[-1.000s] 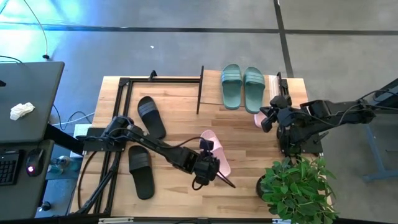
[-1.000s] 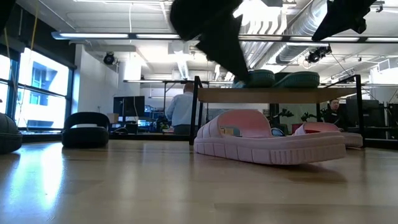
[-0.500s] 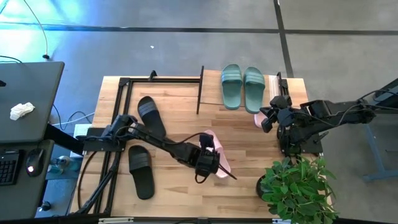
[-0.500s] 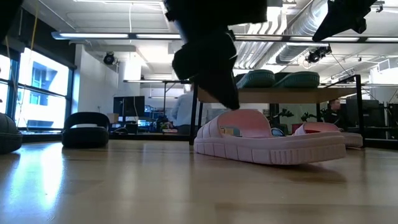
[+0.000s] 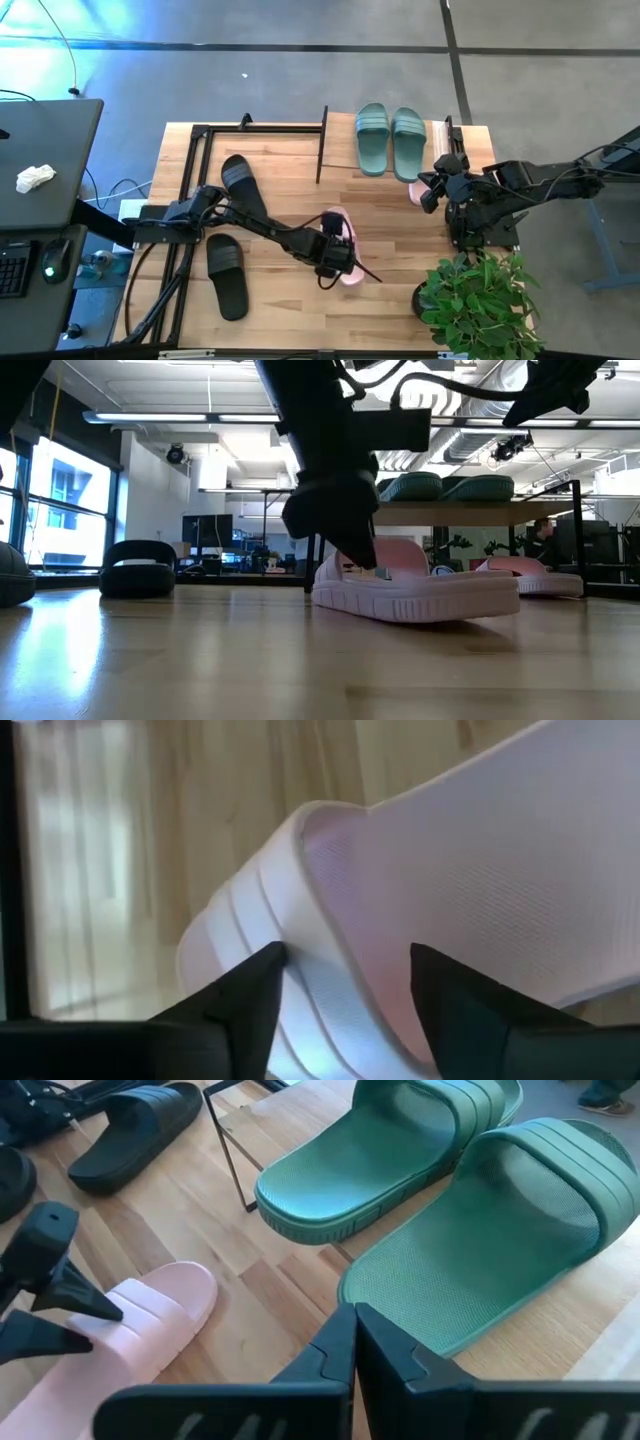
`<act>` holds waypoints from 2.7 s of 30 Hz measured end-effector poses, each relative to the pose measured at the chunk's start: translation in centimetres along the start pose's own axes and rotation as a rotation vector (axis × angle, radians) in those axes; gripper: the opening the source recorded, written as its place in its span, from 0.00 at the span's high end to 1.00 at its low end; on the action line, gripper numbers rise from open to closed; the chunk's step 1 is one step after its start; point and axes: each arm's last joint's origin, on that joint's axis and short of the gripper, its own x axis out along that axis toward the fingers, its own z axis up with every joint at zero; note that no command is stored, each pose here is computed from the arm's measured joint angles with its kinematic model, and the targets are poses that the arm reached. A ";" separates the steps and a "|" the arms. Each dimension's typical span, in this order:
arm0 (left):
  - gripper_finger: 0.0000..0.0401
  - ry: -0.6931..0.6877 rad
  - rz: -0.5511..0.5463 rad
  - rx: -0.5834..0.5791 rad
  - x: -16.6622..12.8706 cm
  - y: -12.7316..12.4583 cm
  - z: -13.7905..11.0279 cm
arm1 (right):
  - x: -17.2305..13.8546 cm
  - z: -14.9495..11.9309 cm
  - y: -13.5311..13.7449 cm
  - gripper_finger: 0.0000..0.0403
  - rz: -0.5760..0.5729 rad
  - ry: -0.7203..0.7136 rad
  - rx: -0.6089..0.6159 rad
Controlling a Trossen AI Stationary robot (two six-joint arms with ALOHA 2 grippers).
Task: Pick and place slides into the shelf
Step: Put the pink slides under the shelf
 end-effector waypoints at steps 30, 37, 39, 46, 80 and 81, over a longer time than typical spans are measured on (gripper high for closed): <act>0.99 -0.080 0.161 -0.062 -2.1 1.0 2.1 | 0.0 -0.5 0.0 1.00 0.066 0.095 0.011; 0.99 -0.152 0.293 -0.026 -6.4 3.1 5.0 | -0.2 -0.8 0.4 1.00 0.201 0.222 0.063; 1.00 -0.172 0.324 -0.013 -7.5 3.7 5.7 | -0.2 -0.8 0.6 1.00 0.242 0.255 0.077; 1.00 -0.198 0.463 0.048 -10.5 5.7 7.2 | -0.3 -0.1 2.1 1.00 0.536 0.260 0.143; 1.00 0.011 0.839 0.015 -11.0 20.0 7.6 | 5.1 -9.8 2.3 1.00 0.874 -0.418 1.004; 1.00 -0.004 0.847 0.015 -11.2 20.1 7.9 | 5.1 -9.6 2.4 1.00 0.870 -0.432 0.998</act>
